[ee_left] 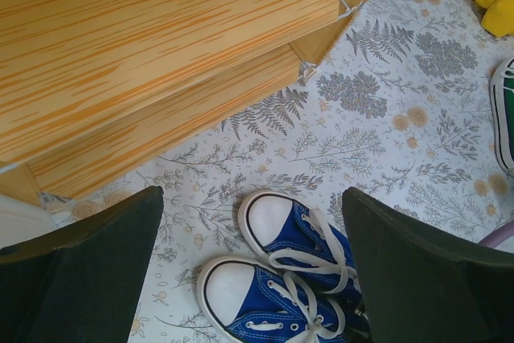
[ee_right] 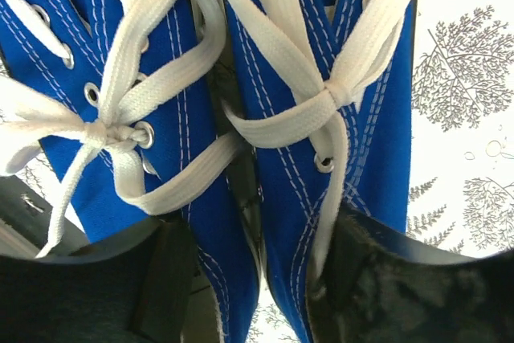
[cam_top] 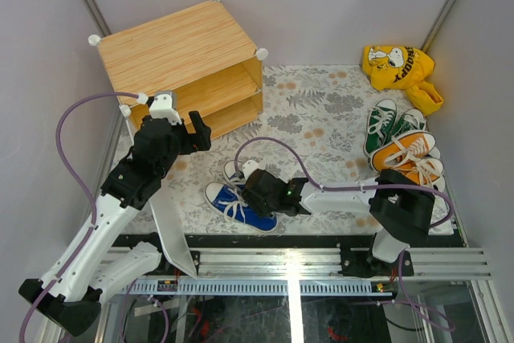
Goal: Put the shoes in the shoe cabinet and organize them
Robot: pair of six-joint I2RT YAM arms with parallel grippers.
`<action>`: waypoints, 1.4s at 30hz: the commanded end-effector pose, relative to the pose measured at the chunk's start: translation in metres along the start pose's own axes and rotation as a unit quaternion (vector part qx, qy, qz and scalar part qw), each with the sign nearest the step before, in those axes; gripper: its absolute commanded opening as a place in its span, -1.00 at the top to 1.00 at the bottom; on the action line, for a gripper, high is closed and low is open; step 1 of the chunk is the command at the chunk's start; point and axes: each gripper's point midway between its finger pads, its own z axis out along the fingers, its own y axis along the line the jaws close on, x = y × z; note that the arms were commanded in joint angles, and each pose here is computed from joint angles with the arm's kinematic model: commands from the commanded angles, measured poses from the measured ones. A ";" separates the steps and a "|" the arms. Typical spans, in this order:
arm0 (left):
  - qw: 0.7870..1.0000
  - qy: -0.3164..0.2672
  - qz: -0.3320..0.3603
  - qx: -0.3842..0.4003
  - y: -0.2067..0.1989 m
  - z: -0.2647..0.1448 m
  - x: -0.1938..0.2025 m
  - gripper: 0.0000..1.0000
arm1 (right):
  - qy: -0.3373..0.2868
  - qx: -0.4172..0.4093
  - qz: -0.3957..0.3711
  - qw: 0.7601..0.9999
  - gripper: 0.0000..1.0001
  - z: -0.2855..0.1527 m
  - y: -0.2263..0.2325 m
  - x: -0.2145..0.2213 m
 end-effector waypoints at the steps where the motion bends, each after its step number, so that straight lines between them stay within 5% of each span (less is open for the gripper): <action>1: 1.000 -0.026 -0.001 -0.001 -0.001 0.003 -0.011 -0.83 | -0.047 0.015 0.013 0.999 -0.37 -0.008 -0.006 -0.032; 11: 1.000 -0.028 -0.002 -0.002 0.000 0.000 -0.011 -0.83 | -0.038 -0.018 -0.017 0.999 -0.52 -0.035 -0.002 -0.033; 30: 1.000 -0.029 -0.004 -0.006 0.003 -0.001 -0.010 -0.83 | 0.020 -0.029 0.025 0.999 -0.24 0.002 0.005 0.028; 38: 0.999 -0.044 -0.008 -0.002 -0.002 -0.011 -0.031 -0.84 | 0.059 -0.010 0.011 0.998 0.42 0.014 0.000 0.045; 42: 0.998 -0.061 -0.018 0.009 -0.008 -0.026 -0.054 -0.84 | 0.038 -0.014 0.005 0.999 0.85 0.001 0.002 0.018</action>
